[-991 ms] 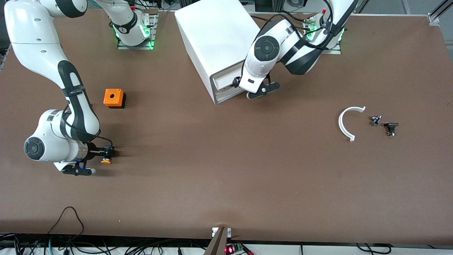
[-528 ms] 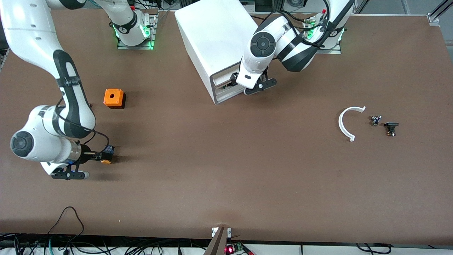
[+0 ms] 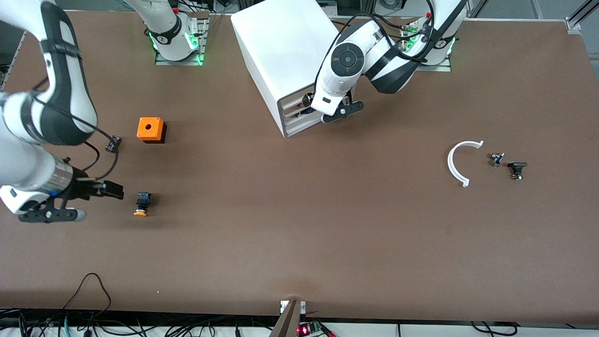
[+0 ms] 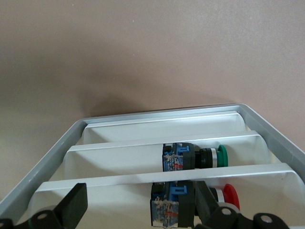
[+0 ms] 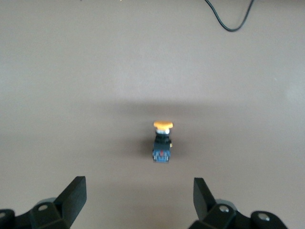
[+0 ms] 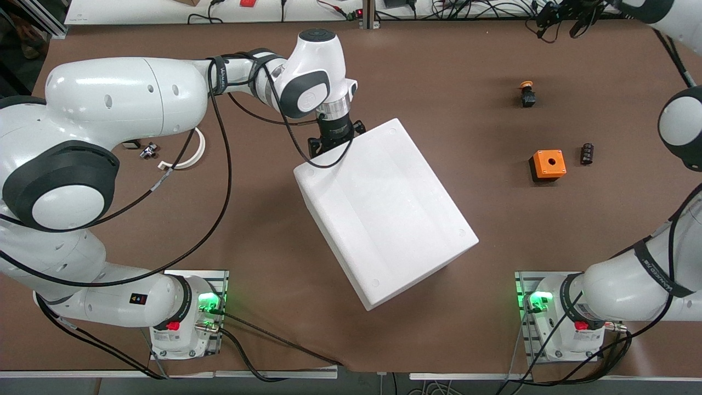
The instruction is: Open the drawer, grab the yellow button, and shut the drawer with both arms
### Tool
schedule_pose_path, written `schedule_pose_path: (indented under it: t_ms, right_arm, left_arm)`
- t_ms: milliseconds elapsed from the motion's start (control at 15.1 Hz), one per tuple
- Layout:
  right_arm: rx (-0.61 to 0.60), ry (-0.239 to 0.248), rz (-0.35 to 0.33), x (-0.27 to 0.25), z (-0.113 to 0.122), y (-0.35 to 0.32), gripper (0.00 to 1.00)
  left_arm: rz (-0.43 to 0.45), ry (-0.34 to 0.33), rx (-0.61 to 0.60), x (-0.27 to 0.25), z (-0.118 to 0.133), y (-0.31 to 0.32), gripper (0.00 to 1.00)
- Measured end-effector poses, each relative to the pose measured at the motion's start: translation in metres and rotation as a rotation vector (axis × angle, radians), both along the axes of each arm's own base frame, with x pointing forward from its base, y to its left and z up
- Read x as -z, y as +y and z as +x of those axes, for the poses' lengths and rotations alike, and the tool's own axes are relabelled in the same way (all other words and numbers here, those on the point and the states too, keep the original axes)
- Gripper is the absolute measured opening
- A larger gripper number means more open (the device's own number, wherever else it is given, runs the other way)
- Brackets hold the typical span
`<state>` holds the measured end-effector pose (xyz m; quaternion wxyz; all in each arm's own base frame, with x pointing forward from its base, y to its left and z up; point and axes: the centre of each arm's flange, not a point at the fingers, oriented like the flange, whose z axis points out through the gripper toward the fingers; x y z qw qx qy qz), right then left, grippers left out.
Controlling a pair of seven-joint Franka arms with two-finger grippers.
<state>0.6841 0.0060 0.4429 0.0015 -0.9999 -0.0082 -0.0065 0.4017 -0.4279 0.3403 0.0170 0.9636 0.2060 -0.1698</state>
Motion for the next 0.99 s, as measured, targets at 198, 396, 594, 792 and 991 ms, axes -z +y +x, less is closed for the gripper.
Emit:
schedule_pose_path:
  t_ms: [198,396,594,792,991]
  right_arm:
    - [0.064,0.029,0.000,-0.058,-0.028,0.007,1.00]
    - [0.088,0.035,0.001,-0.114,-0.060,0.026,1.00]
    - [0.106,0.048,0.003,-0.143,-0.082,0.031,1.00]
    - [0.114,0.066,0.005,-0.146,-0.087,0.031,1.00]
    - [0.100,0.067,0.000,-0.175,-0.093,0.038,1.00]
  left_arm:
    - [0.005,0.012,-0.001,0.000,0.001,0.002,1.00]
    - [0.037,0.057,0.014,-0.016,0.010,0.011,1.00]
    - [0.008,0.066,0.065,-0.046,0.046,0.042,1.00]
    - [-0.051,0.040,0.137,-0.064,0.083,0.080,1.00]
    - [0.007,-0.014,0.300,-0.083,0.101,0.102,1.00]
